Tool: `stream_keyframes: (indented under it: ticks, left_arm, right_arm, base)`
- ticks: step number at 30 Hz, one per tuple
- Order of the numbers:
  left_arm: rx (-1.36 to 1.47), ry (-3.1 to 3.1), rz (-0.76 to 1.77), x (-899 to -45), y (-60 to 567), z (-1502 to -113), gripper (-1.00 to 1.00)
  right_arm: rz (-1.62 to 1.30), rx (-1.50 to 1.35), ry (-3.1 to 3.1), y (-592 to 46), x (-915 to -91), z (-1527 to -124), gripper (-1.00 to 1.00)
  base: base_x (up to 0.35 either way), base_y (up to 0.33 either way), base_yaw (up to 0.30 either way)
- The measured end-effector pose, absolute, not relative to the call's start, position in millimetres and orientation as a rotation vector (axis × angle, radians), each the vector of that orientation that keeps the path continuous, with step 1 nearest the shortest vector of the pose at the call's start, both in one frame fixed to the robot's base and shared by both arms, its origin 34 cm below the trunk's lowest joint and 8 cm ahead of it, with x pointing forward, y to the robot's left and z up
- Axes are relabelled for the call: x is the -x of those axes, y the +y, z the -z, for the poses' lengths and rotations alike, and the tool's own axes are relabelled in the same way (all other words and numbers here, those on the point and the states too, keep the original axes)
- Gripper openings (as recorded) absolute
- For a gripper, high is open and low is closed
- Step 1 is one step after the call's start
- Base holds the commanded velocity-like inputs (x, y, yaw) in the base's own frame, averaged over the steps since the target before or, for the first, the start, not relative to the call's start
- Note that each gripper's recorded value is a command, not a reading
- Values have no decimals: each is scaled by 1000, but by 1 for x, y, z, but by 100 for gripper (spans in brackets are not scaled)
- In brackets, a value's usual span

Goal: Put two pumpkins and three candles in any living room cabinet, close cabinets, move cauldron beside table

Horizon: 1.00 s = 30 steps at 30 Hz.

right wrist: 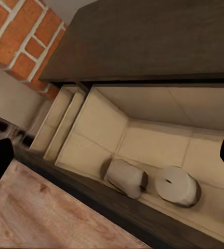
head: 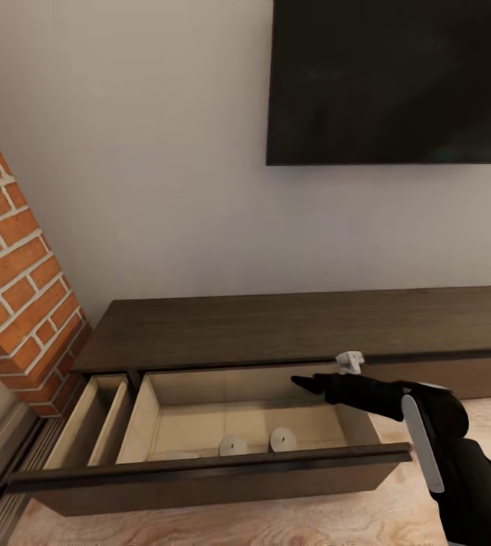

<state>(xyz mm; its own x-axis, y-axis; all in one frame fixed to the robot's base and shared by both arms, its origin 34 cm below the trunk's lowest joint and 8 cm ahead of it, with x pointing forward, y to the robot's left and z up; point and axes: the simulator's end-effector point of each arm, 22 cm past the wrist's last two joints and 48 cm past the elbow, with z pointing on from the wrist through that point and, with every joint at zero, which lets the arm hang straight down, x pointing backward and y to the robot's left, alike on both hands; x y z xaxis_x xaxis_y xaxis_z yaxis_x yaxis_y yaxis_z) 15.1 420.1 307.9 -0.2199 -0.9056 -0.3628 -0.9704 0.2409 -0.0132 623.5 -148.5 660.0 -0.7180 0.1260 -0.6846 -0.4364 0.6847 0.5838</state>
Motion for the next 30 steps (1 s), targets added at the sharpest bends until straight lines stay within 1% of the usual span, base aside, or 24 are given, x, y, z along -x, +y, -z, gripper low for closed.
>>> stream_keyframes:
  ticks: [9,17,23,30]
  left_arm:
    - [1730,2211,-326,-16,422,-309,100]
    - [1623,2099,-328,-57,426,-327,100]
    - [1675,1989,-408,-42,445,-343,100]
    - [1686,1944,-433,-39,453,-350,100]
  right_arm:
    - [-1058,256,2146,-142,-616,-665,100]
    - [-1055,379,2116,-113,-609,-664,100]
    - [-1054,405,2103,-107,-608,-665,100]
    - [-1058,449,2108,-93,-603,-662,100]
  base:
    - [-282,-85,0]
    - [-316,-97,0]
    - [-324,-82,0]
    - [-328,-47,0]
